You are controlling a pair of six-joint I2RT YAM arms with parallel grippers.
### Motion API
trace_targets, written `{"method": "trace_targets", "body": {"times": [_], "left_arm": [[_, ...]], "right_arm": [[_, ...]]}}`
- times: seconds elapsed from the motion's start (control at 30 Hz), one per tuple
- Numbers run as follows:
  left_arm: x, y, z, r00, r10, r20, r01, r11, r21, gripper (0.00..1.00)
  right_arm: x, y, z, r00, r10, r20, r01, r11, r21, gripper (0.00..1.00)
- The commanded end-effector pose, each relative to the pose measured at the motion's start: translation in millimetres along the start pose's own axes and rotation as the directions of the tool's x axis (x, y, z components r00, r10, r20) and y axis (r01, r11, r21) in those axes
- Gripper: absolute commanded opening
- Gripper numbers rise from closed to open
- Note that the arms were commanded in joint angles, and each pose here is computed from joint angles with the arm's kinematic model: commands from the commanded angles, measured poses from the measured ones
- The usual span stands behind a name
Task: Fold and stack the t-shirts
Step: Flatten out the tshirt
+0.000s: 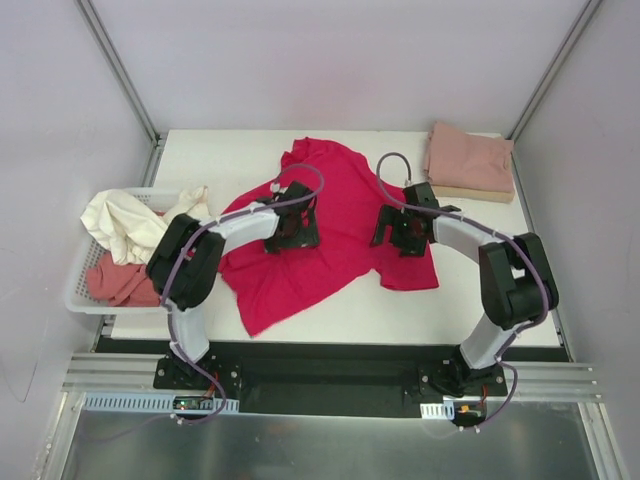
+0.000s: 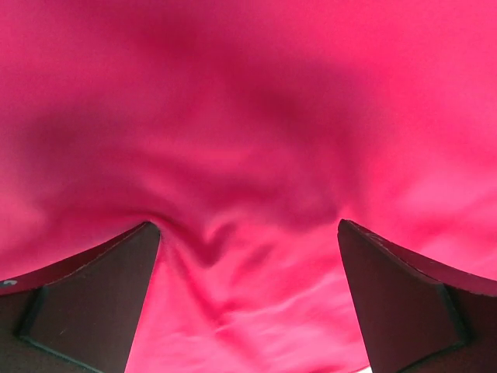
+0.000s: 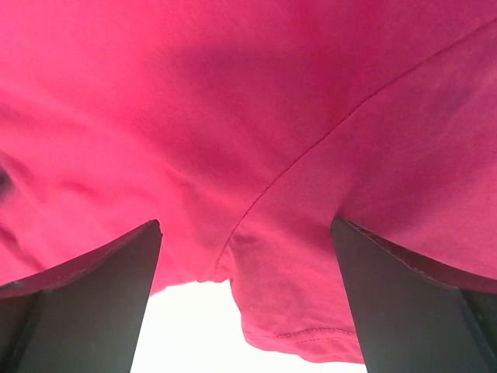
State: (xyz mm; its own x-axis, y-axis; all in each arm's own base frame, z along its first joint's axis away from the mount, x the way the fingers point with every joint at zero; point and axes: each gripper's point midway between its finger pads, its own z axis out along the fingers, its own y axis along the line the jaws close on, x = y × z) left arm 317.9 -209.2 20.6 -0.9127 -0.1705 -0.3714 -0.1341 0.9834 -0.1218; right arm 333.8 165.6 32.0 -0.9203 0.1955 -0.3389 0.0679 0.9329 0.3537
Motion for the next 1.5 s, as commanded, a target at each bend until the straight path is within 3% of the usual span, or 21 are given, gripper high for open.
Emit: {"method": "trace_targets", "body": {"times": [0.0, 0.27, 0.53, 0.63, 0.67, 0.73, 0.77, 0.83, 0.87, 0.93, 0.97, 1.0, 1.17, 1.23, 1.3, 1.47], "left_arm": [[-26.1, -53.4, 28.5, 0.997, 0.005, -0.072, 0.009, 0.983, 0.184, 0.99], [-71.8, -128.6, 34.5, 0.995, 0.063, -0.071, -0.029, 0.914, 0.406, 0.99], [-78.7, -132.7, -5.5, 0.997, 0.08, -0.013, -0.065, 0.892, 0.447, 0.99], [-78.7, -119.6, -48.1, 0.992, 0.092, 0.084, -0.119, 0.897, 0.426, 0.99], [-86.1, -117.5, -82.7, 0.985, 0.079, 0.152, -0.139, 0.886, 0.442, 0.99], [-69.9, -99.6, -96.6, 0.976, 0.091, 0.198, -0.163, 0.908, 0.387, 0.99], [-72.5, -93.9, -133.0, 0.96, 0.071, 0.27, -0.18, 0.897, 0.404, 0.99], [-48.9, -65.0, -135.0, 0.955, 0.06, 0.29, -0.162, 0.926, 0.342, 0.99], [-48.5, -54.0, -163.3, 0.94, 0.016, 0.342, -0.15, 0.917, 0.371, 0.99], [-16.9, -17.8, -148.1, 0.951, -0.029, 0.309, -0.077, 0.942, 0.326, 0.99], [-11.8, -6.1, -165.7, 0.937, -0.069, 0.343, -0.062, 0.932, 0.356, 0.99], [14.6, 14.0, -146.2, 0.952, -0.088, 0.294, -0.015, 0.944, 0.33, 0.99], [80.1, 64.0, -124.8, 0.948, -0.232, 0.218, 0.143, 0.921, 0.362, 0.99], [90.2, 75.2, -116.4, 0.941, -0.264, 0.21, 0.181, 0.92, 0.347, 0.99], [95.0, 86.4, -108.2, 0.926, -0.31, 0.214, 0.234, 0.918, 0.319, 0.92], [80.4, 98.9, -99.5, 0.892, -0.366, 0.265, 0.313, 0.923, 0.222, 0.83]], "right_arm": [[57.6, -35.5, -6.5, 0.987, 0.138, -0.079, -0.129, 0.986, 0.102, 0.97], [107.4, -48.7, -38.9, 0.983, 0.186, 0.004, -0.186, 0.979, 0.083, 0.97], [68.1, -61.2, -106.5, 0.963, 0.071, 0.26, -0.122, 0.974, 0.188, 0.97], [54.1, -56.4, -129.7, 0.943, 0.058, 0.328, -0.121, 0.977, 0.173, 0.97], [51.6, -54.6, -136.4, 0.94, 0.055, 0.336, -0.119, 0.978, 0.171, 0.97], [49.9, -52.5, -144.2, 0.934, 0.057, 0.354, -0.12, 0.98, 0.158, 0.97], [51.0, -53.7, -146.9, 0.931, 0.066, 0.358, -0.13, 0.979, 0.156, 0.97], [49.4, -55.1, -154.5, 0.912, 0.091, 0.4, -0.159, 0.977, 0.139, 0.97], [50.7, -57.0, -157.6, 0.906, 0.098, 0.411, -0.169, 0.976, 0.139, 0.97], [54.5, -69.2, -165.8, 0.883, 0.135, 0.449, -0.228, 0.961, 0.159, 0.97], [57.6, -75.2, -167.4, 0.88, 0.139, 0.454, -0.243, 0.954, 0.178, 0.97], [58.9, -81.7, -170.9, 0.874, 0.133, 0.467, -0.251, 0.947, 0.201, 0.97], [87.8, -100.2, -160.1, 0.918, 0.109, 0.381, -0.224, 0.936, 0.272, 0.97], [98.1, -104.1, -150.8, 0.929, 0.116, 0.353, -0.221, 0.935, 0.276, 0.97], [103.7, -102.1, -143.8, 0.936, 0.121, 0.33, -0.213, 0.942, 0.258, 0.97], [108.4, -95.7, -135.8, 0.948, 0.12, 0.296, -0.191, 0.955, 0.226, 0.97]]}}
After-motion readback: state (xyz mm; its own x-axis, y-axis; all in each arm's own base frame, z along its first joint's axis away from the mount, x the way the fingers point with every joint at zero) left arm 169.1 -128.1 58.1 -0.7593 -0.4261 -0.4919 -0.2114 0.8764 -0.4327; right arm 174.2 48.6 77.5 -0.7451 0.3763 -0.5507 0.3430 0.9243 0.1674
